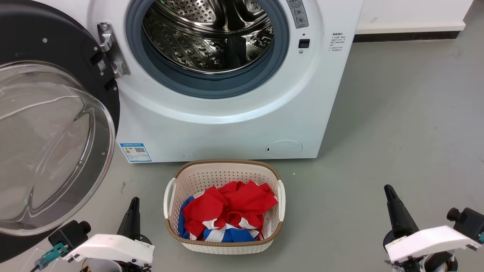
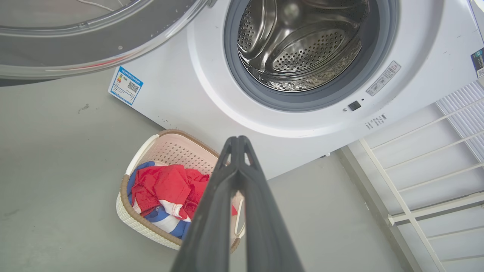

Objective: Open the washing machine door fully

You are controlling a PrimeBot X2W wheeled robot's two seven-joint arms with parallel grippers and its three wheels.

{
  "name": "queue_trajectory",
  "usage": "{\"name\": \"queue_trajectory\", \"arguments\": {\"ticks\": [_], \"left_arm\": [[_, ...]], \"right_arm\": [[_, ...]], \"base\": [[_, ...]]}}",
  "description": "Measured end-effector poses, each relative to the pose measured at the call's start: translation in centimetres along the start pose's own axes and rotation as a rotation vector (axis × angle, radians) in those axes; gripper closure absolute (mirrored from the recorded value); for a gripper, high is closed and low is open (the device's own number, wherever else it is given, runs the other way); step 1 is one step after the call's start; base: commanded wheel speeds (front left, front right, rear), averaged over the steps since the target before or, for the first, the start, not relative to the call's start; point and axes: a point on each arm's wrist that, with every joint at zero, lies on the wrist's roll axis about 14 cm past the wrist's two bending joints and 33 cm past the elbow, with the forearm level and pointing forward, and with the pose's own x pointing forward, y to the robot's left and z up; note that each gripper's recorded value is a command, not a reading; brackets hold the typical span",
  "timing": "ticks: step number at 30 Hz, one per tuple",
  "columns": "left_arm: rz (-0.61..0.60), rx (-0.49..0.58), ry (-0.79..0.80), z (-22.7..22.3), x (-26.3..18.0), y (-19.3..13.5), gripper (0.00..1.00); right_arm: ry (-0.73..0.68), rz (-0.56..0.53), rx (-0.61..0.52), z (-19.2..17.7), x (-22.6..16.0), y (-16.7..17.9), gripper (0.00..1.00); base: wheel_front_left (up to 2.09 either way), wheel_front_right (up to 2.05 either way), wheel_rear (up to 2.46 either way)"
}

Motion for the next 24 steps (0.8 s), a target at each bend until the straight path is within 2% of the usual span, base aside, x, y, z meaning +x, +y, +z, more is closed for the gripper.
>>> {"name": "queue_trajectory", "arguments": {"ticks": [24], "left_arm": [[-0.014,-0.299,-0.007,0.88,0.15,-0.34,1.00]], "right_arm": [[-0.022,-0.001,0.296,0.79,0.58,-0.13,1.00]], "base": [[0.00,0.00,0.00]]}}
